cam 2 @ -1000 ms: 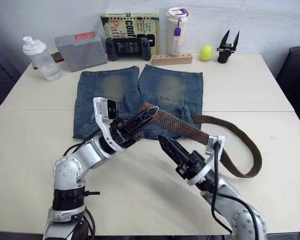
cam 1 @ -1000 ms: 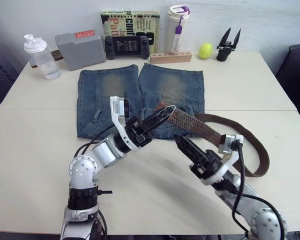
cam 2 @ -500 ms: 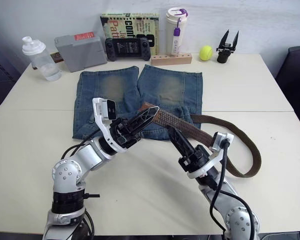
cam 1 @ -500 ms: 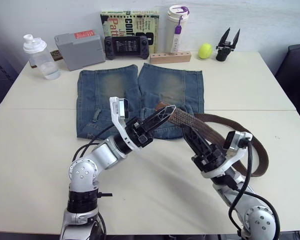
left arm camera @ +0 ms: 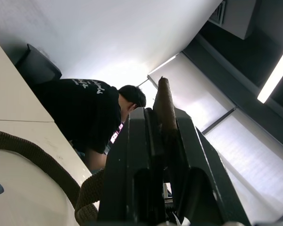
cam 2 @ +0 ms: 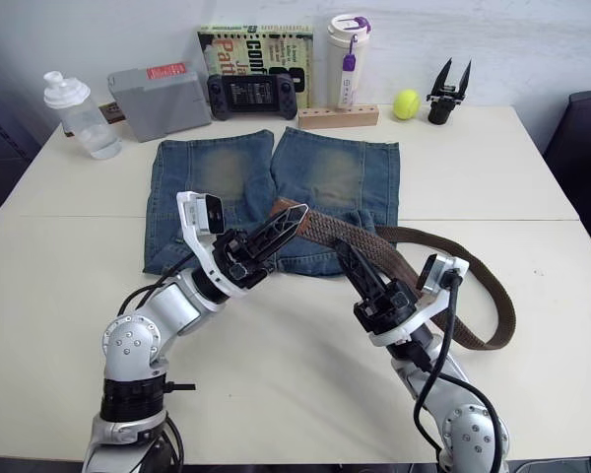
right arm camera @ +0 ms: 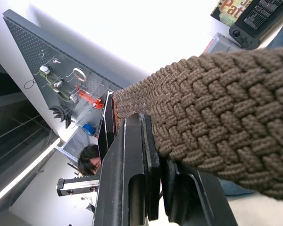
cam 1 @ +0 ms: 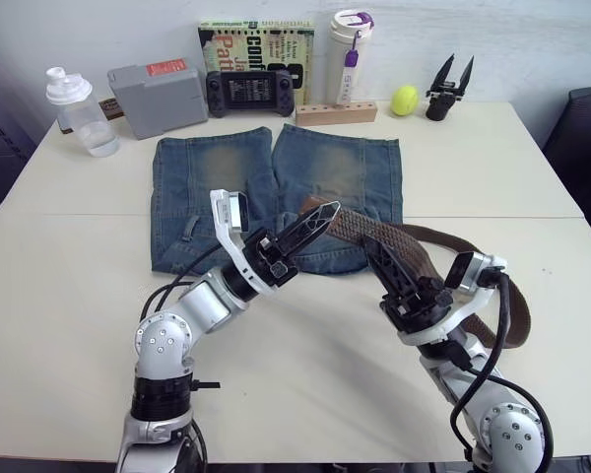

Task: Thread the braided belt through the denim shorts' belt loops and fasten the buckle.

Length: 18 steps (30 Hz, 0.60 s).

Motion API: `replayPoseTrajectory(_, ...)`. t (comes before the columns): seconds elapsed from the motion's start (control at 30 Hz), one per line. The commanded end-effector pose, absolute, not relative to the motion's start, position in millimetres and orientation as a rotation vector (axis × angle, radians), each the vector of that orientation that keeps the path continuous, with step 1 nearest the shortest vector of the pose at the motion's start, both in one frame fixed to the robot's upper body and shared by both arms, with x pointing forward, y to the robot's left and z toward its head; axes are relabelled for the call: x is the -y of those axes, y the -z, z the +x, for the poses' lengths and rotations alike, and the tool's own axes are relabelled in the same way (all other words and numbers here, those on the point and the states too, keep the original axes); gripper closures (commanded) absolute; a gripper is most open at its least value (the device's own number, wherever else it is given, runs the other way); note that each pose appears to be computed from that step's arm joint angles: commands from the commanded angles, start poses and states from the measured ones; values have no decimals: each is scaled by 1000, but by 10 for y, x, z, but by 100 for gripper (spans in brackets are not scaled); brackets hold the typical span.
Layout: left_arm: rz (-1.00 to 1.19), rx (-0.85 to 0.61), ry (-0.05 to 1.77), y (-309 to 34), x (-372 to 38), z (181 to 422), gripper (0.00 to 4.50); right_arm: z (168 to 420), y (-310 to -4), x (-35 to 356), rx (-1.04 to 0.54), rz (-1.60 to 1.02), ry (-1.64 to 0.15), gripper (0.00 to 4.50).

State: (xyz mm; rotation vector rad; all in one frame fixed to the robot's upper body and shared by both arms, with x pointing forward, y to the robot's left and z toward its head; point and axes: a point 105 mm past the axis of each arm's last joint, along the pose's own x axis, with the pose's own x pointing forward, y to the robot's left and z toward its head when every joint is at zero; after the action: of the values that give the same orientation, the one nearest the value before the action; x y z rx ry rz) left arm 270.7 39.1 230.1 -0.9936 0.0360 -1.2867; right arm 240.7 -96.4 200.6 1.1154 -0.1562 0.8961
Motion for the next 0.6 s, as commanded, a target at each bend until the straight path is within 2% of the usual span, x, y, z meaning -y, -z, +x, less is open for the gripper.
replayPoseTrajectory(0.03,-913,-87,1380,-2266,-445,2514,314,2405,-2151,1109,245,1096,-867,450)
replayPoseTrajectory(0.1,-826,-131,1391,-2190,-536,2485,250,2414,-2161,1179,248,1076,-853,450)
replayPoseTrajectory(0.17,-630,-196,1403,-2063,-785,2500,174,2421,-2186,1307,240,1026,-835,450)
replayPoseTrajectory(0.27,-416,-306,1446,-1930,-1091,2467,35,2423,-2202,1458,198,929,-821,450)
replayPoseTrajectory(0.3,-366,-330,1467,-1903,-1148,2449,3,2418,-2195,1492,173,888,-822,450)
replayPoseTrajectory(0.47,61,-411,1523,-1687,-1449,2519,3,2308,-2131,1688,8,639,-829,450)
replayPoseTrajectory(0.53,253,-314,1490,-1717,-1524,2742,3,2250,-2136,1735,-32,563,-836,450)
replayPoseTrajectory(0.6,376,-157,1469,-1852,-1412,2972,3,2208,-2136,1768,-69,499,-832,450)
